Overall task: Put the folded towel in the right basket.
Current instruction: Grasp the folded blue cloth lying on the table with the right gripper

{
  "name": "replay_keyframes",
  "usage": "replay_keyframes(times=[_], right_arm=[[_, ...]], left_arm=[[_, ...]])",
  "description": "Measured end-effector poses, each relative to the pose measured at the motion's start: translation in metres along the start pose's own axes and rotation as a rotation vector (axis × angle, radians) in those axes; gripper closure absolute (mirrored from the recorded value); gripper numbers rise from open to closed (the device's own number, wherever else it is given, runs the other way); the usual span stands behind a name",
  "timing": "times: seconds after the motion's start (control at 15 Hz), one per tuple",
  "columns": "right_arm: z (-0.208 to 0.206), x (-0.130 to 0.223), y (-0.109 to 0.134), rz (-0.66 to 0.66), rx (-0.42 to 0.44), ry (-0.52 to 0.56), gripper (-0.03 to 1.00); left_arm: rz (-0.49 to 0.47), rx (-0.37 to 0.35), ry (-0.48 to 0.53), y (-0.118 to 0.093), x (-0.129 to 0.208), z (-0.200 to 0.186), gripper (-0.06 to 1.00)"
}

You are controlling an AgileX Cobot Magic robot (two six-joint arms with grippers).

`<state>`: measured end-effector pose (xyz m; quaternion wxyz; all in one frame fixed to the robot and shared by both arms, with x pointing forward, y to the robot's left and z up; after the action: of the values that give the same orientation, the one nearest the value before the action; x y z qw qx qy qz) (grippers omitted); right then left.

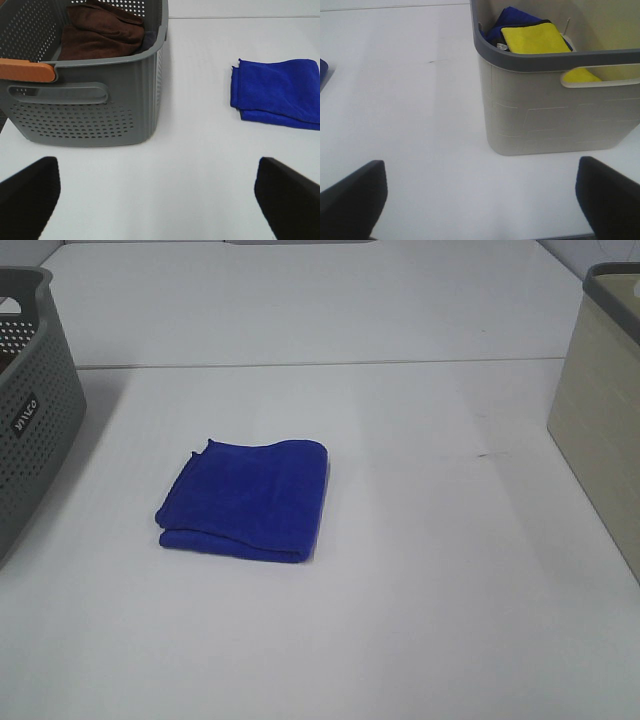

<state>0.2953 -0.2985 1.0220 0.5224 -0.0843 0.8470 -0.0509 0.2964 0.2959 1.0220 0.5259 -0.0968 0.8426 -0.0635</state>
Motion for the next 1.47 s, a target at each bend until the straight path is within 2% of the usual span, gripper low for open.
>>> replay_keyframes(times=[1.27, 1.47], right_arm=[[0.0, 0.0, 0.0, 0.0, 0.0, 0.0, 0.0], [-0.0001, 0.001, -0.0067, -0.03, 0.041, 0.006, 0.0]], left_arm=[[0.0, 0.001, 0.0, -0.0001, 0.0, 0.0, -0.04], [0.0, 0.001, 0.0, -0.0001, 0.0, 0.0, -0.04]])
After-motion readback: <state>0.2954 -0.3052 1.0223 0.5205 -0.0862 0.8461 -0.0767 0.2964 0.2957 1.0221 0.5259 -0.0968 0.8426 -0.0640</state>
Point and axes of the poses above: a point on each arm's last joint axis where the gripper is mounted, z pointing out along that axis toward the gripper, y along the wrist's bending axis when the last joint is at zero, x = y × z, the point moved 7 cm from there along z, pointing out along that axis toward the gripper, and after that the axes turned 12 degrees about -z, right-handed, at the moved point
